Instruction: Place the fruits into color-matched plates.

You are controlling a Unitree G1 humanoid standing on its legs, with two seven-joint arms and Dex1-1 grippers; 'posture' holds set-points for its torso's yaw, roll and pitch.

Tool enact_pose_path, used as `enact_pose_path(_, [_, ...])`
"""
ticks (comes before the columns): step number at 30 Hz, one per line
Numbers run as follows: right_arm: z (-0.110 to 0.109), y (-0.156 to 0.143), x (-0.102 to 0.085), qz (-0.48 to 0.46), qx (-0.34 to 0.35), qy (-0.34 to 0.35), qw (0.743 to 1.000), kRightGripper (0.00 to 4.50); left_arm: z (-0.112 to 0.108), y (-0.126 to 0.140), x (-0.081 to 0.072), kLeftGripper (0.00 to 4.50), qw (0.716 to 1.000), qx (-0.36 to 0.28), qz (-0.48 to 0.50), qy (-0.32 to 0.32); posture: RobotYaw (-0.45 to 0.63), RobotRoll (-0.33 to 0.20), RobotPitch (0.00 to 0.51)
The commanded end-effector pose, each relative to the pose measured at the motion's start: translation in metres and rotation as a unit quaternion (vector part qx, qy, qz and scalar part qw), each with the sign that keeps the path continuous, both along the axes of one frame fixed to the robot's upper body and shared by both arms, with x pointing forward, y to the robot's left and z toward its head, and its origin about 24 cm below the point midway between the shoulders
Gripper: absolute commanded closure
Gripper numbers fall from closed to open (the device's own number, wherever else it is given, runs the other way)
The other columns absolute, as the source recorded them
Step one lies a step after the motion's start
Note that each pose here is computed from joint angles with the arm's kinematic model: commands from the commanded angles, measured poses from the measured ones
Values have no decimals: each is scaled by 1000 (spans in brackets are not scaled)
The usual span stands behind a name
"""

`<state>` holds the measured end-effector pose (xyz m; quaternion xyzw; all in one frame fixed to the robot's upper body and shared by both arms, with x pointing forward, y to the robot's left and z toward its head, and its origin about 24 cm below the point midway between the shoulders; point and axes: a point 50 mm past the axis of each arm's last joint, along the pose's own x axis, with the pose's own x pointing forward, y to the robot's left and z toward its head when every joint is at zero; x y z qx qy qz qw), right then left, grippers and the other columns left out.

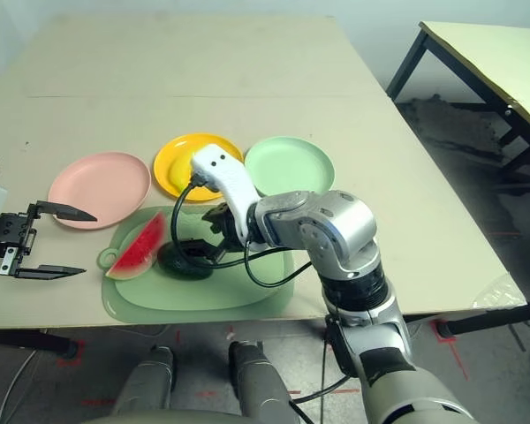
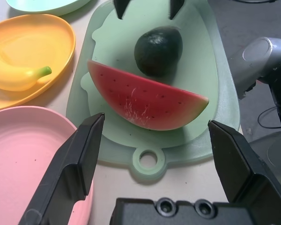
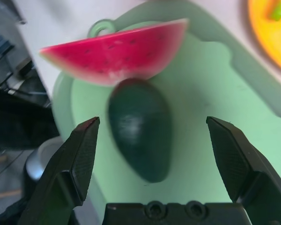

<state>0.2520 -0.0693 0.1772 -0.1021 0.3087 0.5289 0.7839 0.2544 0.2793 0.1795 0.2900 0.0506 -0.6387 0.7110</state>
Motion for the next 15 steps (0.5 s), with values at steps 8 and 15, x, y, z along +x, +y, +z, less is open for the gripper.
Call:
enact_pose_path(8, [-4,10,-12,43,-38,6,998,26,-1,-1,-2,0,1000,17,-10,8,69,0,202])
enact_pose_path(15, [-12,15,-10,27,-74,-12,997,26,4,-3,0,0,1000,17,-17,3,75,0,195])
